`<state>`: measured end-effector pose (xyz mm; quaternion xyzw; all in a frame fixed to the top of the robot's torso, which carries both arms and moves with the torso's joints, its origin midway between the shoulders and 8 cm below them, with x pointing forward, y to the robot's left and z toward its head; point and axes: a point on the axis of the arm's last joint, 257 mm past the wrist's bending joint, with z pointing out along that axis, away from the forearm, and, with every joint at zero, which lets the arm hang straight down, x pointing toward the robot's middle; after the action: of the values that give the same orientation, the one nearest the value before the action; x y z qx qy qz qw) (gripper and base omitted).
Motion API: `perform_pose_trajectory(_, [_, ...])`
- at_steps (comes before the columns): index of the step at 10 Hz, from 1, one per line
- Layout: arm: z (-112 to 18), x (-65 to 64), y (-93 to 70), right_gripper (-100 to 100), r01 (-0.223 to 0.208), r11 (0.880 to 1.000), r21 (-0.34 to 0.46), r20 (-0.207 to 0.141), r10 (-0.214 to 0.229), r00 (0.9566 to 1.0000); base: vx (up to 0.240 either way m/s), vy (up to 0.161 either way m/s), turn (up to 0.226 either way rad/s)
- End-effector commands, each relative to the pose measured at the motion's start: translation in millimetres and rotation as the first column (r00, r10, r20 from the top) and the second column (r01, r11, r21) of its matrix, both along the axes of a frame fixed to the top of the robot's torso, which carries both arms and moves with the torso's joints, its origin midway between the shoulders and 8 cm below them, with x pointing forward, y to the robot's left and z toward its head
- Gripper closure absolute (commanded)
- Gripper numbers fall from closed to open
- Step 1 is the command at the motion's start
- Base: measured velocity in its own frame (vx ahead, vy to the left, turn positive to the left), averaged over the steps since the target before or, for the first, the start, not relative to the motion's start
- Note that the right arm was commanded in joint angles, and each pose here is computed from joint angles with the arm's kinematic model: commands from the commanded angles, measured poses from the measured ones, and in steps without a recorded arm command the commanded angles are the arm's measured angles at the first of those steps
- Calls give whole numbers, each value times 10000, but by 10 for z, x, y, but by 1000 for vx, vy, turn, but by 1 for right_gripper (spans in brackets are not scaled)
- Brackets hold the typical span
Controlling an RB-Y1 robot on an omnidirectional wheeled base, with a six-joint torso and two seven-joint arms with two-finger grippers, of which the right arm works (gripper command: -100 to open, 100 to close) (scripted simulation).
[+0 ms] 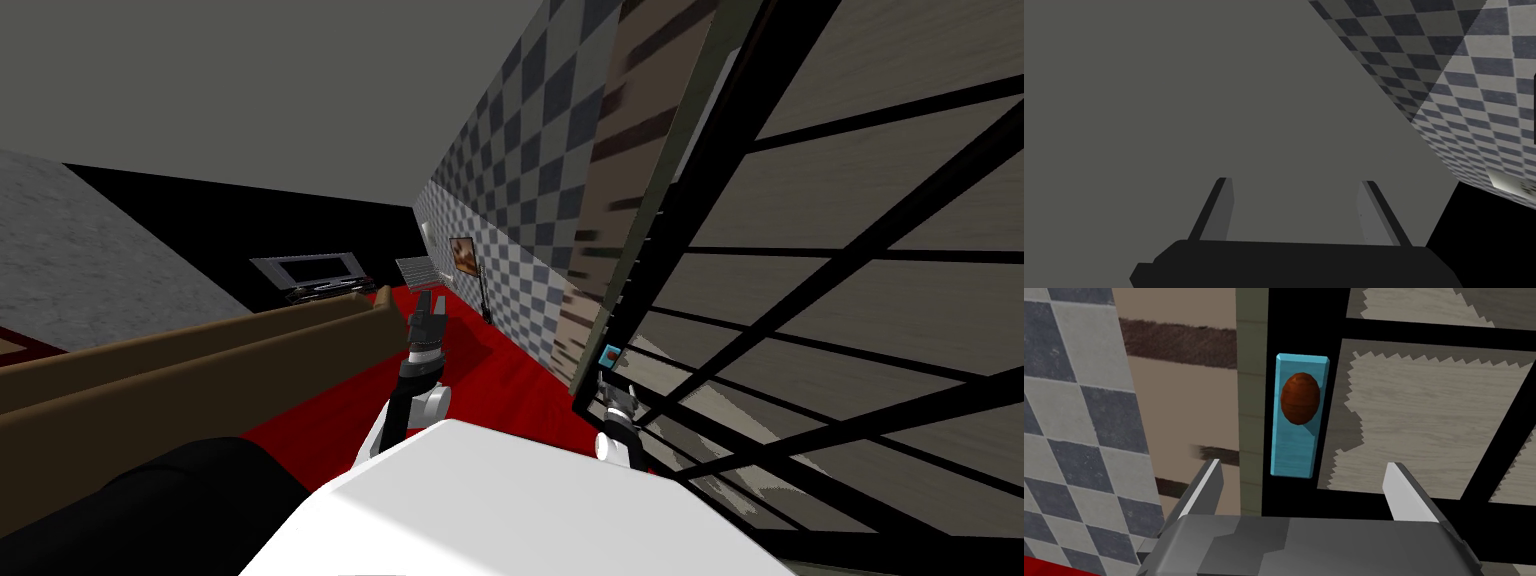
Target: Pull the door open
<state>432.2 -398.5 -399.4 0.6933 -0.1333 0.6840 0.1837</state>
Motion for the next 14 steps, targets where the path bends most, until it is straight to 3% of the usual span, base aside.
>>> perform_pose_trajectory(1, [-4, 3, 6, -100, 39, 9993, 376, 163, -45, 9999, -45, -4, 24])
perform_pose_trajectory(3, [-6, 5, 7, -100, 48, 9990, 446, 191, -57, 9998, -30, -1, 18])
perform_pose_trajectory(4, [-21, -92, -181, -100, 167, 9986, 497, 212, -178, 9996, 150, -25, 78])
perform_pose_trajectory(8, [-27, -323, -616, -100, 425, 9978, 500, 225, -436, 9988, 223, 2, 67])
perform_pose_trajectory(9, [-27, -323, -616, -100, 425, 9978, 500, 225, -436, 9988, 130, -30, 26])
perform_pose_trajectory(12, [-11, -466, -871, -100, 569, 9972, 495, 241, -581, 9980, 130, -16, 47])
perform_pose_trajectory(13, [-16, -427, -825, -100, 542, 9974, 474, 208, -552, 9983, 63, -6, 9])
perform_pose_trajectory(14, [-16, -427, -825, 100, 542, 9974, 474, 208, -552, 9983, -12, 0, -7])
